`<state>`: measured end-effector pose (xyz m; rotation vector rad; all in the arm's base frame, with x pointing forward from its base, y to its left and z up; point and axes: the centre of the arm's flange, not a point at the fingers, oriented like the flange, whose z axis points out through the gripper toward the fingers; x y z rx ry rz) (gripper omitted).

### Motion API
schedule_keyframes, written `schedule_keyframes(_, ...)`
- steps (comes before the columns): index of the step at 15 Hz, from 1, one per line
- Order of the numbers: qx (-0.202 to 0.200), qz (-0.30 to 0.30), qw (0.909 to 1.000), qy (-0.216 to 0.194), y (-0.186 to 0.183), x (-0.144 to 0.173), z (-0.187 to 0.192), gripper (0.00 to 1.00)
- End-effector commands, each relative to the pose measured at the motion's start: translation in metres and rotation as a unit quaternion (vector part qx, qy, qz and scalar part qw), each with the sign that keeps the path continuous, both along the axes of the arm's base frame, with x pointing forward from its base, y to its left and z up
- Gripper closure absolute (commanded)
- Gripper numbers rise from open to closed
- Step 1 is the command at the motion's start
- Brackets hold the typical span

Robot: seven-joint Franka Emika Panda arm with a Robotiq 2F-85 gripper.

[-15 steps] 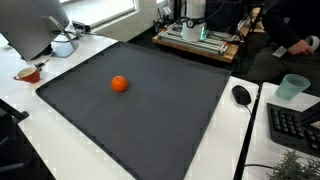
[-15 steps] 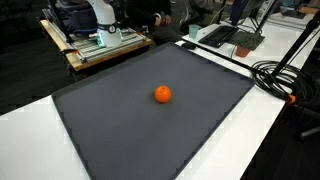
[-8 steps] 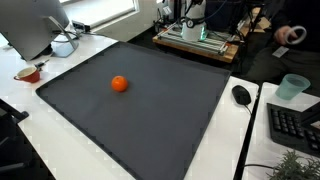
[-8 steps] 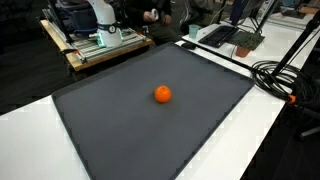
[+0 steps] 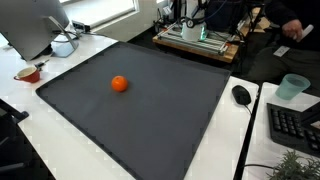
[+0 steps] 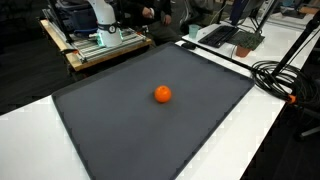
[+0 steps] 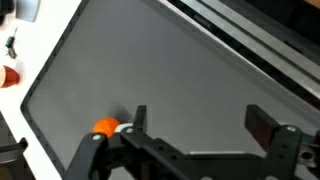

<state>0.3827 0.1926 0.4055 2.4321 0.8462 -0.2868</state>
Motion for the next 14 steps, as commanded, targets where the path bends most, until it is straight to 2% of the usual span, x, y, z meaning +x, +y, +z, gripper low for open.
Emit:
schedule_keyframes(1, -0.039, 0.059, 0.9949, 0.071, 0.017, -0.005, -0.050, 0.00)
schedule_keyframes(5, -0.058, 0.132, 0.9791, 0.144, 0.023, 0.000, -0.096, 0.00)
schedule_keyframes(6, -0.043, 0.094, 0.9877, 0.117, 0.020, -0.011, -0.080, 0.00)
schedule_keyframes(10, -0.045, 0.093, 0.9867, 0.125, 0.019, -0.009, -0.088, 0.00)
schedule_keyframes(11, -0.075, 0.100, 0.9826, 0.138, 0.025, -0.013, -0.097, 0.00)
schedule_keyframes(12, -0.111, 0.115, 0.9737, 0.162, 0.029, -0.021, -0.112, 0.00)
schedule_keyframes(14, -0.142, 0.141, 0.9621, 0.186, 0.031, -0.032, -0.135, 0.00)
